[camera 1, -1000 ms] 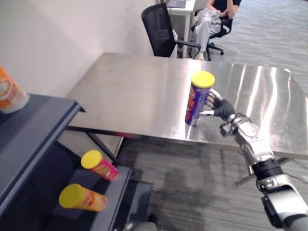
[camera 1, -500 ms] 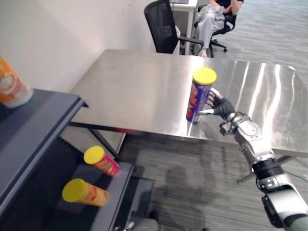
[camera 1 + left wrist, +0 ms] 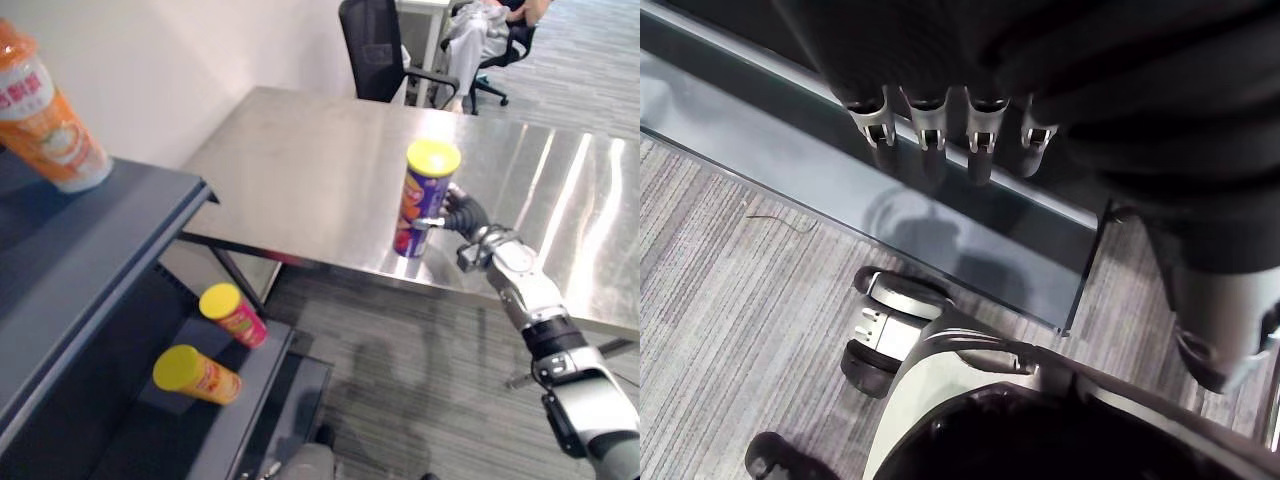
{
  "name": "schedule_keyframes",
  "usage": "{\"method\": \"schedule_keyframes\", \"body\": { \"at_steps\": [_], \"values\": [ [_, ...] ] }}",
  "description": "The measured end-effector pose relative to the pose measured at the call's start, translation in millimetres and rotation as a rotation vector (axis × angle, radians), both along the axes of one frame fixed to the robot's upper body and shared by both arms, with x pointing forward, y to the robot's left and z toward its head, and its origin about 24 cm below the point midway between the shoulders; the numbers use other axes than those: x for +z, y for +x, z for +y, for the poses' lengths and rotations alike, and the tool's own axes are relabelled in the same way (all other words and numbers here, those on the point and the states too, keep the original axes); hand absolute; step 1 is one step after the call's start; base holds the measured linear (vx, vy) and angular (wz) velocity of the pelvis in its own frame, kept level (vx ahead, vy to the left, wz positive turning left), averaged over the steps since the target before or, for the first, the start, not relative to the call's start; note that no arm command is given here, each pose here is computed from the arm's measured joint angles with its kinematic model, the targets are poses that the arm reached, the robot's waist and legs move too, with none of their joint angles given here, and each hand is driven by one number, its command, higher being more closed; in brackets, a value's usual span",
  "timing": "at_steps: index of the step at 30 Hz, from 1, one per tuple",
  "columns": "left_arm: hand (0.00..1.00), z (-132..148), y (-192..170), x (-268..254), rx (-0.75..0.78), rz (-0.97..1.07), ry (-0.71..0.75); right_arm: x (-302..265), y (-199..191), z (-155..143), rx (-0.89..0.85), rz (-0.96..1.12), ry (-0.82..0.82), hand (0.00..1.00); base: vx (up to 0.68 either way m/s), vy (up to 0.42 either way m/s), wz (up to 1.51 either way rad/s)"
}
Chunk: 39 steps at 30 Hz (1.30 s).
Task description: Put the gum and the chips on the shelf.
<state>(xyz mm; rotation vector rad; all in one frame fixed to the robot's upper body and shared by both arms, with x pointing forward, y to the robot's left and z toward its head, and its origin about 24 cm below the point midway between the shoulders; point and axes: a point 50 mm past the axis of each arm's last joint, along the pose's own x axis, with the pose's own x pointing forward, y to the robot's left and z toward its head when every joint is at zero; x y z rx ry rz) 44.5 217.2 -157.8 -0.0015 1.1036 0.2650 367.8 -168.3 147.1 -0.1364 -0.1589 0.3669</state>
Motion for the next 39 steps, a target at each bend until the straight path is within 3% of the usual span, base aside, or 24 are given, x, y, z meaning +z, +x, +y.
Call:
{"method": "schedule_keyframes", "body": {
  "at_steps": [12, 21, 39],
  "values": [
    [0.0, 0.2, -0.1, 0.1, 0.003, 0.001, 0.007, 8.5, -1.7, -5.4, -0.079, -0.05, 0.035, 1.0, 0.0, 0.008, -0.07],
    [0.0, 4.8, -10.5, 0.0, 0.02, 0.021, 0.022, 87.0, -51.3, -19.2, -0.069, -0.438, 0.152, 1.0, 0.0, -0.002, -0.27],
    [0.0, 12.4, -10.8, 1.9, 0.068, 0.0, 0.068, 38.2, -86.5, -73.4, -0.233, -0.305, 0.225, 1.0, -0.01, -0.012, -0.02]
  ]
}}
